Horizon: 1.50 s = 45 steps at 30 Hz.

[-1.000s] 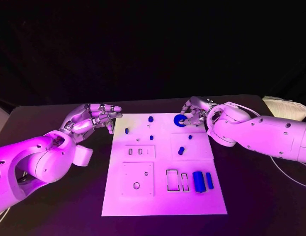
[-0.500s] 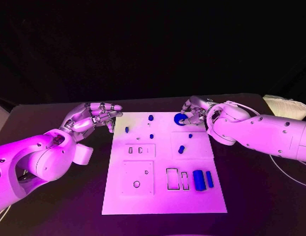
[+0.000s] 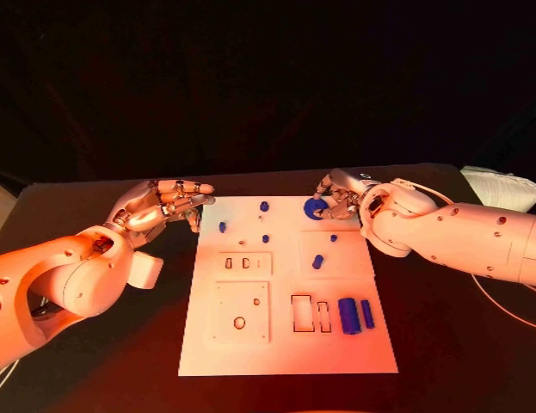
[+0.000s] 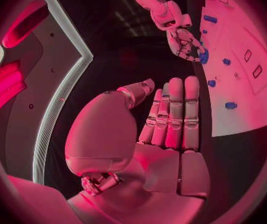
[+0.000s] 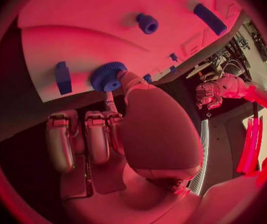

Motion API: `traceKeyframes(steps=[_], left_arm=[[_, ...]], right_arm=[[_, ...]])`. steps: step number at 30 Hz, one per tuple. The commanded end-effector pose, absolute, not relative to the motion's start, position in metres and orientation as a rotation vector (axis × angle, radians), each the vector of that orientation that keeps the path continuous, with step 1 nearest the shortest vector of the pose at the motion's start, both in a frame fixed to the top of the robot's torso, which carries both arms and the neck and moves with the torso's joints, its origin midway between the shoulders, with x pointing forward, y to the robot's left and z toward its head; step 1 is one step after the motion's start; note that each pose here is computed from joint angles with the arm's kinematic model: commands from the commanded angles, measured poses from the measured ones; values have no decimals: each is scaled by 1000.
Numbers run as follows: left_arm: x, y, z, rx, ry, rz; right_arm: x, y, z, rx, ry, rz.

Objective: Assemble the parts on the task board

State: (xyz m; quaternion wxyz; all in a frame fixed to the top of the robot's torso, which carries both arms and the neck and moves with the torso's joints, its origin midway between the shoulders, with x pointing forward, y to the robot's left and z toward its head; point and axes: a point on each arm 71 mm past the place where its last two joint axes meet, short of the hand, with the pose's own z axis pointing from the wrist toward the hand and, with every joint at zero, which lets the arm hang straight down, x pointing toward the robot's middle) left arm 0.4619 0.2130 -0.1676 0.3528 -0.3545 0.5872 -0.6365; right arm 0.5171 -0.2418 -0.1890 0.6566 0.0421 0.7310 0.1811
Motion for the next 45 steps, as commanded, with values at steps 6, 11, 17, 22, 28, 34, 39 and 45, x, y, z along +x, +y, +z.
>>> traceKeyframes(steps=[6, 11, 17, 22, 28, 34, 39, 45], left_arm=[[461, 211, -167, -906, 1526, -1666], [461, 210, -167, -908, 1528, -1662], [461, 210, -167, -909, 1529, -1662], [460, 209, -167, -907, 1531, -1666], [460, 207, -166, -906, 1534, -1670], [460, 208, -166, -908, 1534, -1665], [460, 208, -166, -908, 1535, -1665], [460, 207, -166, -908, 1536, -1665]], right_arm=[[510, -227, -175, 9, 1504, 457], [505, -213, -164, -42, 1470, 487], [497, -181, -157, -118, 1452, 544], [493, -153, -161, -170, 1452, 586], [490, -128, -173, -215, 1468, 615], [491, -118, -179, -237, 1472, 606], [493, -114, -182, -248, 1477, 590], [495, -112, -185, -257, 1487, 570]])
